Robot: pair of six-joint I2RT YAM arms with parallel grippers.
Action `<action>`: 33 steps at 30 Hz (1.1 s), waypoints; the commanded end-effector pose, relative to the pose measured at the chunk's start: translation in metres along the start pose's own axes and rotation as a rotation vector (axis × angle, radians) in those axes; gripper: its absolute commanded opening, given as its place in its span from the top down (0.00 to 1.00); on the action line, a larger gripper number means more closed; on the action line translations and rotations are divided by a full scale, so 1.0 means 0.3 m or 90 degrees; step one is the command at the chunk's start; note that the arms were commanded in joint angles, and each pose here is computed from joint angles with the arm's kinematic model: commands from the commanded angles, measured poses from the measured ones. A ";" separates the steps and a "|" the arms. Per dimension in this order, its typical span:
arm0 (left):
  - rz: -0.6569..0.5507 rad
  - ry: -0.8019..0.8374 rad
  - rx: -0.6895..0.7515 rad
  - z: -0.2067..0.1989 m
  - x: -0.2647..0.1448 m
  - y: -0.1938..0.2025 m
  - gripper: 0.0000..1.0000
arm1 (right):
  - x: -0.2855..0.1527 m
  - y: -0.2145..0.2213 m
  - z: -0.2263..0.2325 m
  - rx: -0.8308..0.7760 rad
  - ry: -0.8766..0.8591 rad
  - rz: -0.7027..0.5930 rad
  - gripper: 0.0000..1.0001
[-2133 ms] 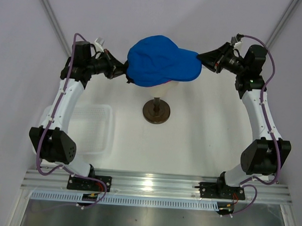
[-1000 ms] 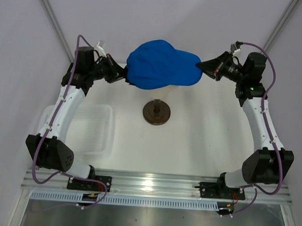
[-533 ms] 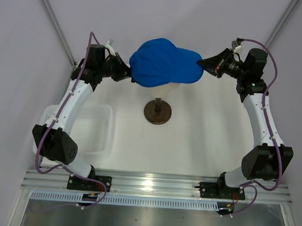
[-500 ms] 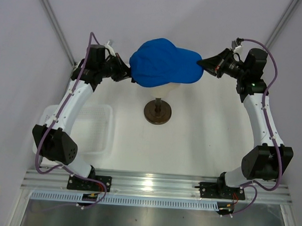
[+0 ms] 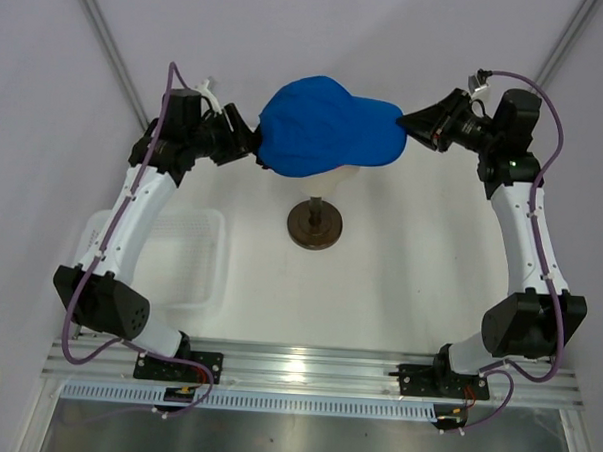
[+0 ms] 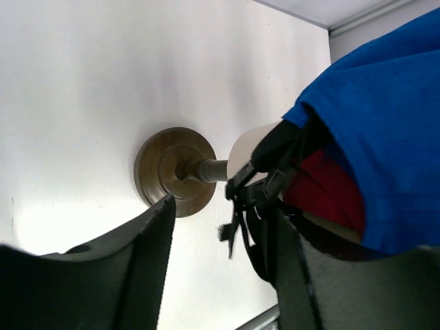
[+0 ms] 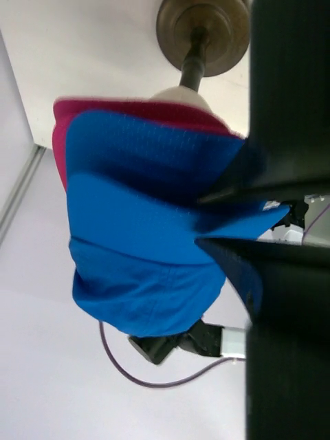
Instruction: Stack the hats
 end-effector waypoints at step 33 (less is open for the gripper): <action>-0.331 0.036 0.303 0.186 -0.644 0.313 0.00 | -0.483 0.351 -0.260 -0.309 0.327 -0.180 0.01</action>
Point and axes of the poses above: each gripper's point midway between its finger pads, its own x axis out along the fingers, its own z axis along the line the jaws close on, y = z × x, the point moved 2 cm from there along -x, back along the fingers, and after that the axes turned 5 degrees about -x, right-handed, at the moved point
